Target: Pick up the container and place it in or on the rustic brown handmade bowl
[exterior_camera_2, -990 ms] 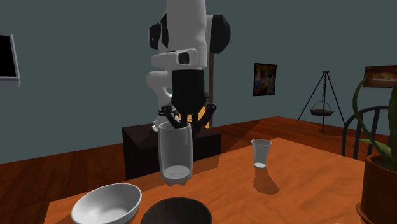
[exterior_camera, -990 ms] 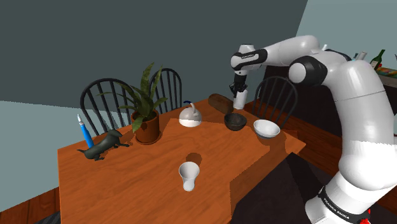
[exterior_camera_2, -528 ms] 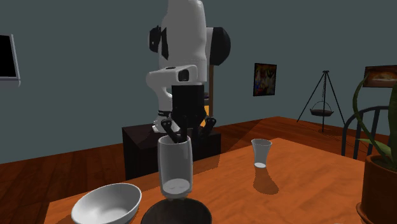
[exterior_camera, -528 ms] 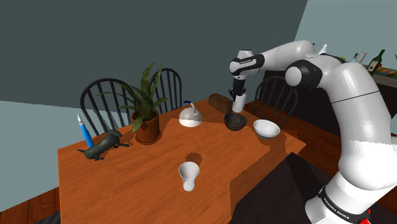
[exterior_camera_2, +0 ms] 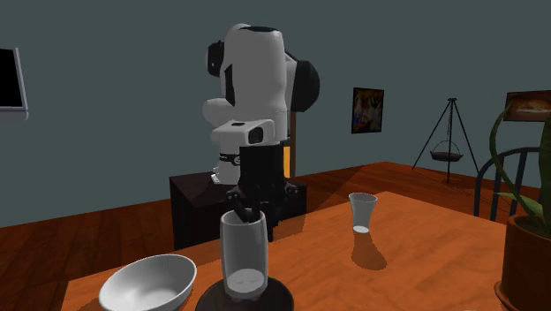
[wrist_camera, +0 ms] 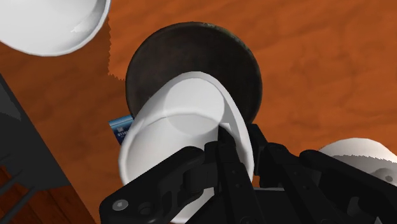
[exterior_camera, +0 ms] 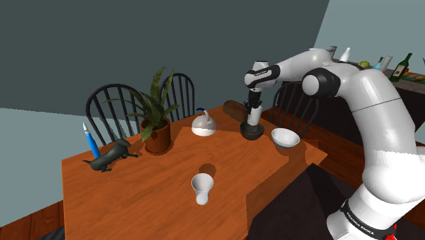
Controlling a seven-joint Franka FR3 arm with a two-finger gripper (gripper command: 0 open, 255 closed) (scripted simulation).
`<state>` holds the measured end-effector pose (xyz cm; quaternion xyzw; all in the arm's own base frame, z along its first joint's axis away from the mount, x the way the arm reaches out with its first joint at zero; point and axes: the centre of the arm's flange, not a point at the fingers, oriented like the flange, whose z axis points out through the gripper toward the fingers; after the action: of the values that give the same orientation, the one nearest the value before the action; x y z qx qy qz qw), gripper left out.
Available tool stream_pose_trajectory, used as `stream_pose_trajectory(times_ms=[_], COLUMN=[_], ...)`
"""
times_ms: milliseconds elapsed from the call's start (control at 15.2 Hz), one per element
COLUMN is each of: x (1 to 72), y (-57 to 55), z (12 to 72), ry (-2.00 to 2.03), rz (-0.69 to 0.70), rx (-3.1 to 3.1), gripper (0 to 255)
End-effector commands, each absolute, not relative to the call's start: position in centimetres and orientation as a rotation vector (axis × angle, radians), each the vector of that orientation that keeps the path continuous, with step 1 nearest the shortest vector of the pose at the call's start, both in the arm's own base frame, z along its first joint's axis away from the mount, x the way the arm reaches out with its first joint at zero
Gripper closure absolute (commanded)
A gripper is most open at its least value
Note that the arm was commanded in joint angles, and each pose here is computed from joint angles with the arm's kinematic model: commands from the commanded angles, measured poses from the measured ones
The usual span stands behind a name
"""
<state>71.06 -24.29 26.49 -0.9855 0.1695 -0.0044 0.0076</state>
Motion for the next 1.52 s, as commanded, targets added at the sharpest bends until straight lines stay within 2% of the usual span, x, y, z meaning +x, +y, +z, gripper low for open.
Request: stream_pose_trajectory(times_ms=[0, 198, 726, 792, 1122, 1452], x=[71.0, 71.0, 71.0, 71.0, 71.0, 70.9], y=[-24.3, -24.3, -24.3, -24.3, -24.3, -24.4], z=[25.5, 23.6, 23.6, 23.6, 23.6, 28.6], ry=[0.53, 0.53, 0.53, 0.53, 0.53, 0.53], rz=[-0.015, -0.015, -0.015, -0.015, -0.015, -0.015], rx=[-3.081, -3.081, -3.081, -3.081, -3.081, -3.081], gripper=[255, 255, 255, 0, 0, 0])
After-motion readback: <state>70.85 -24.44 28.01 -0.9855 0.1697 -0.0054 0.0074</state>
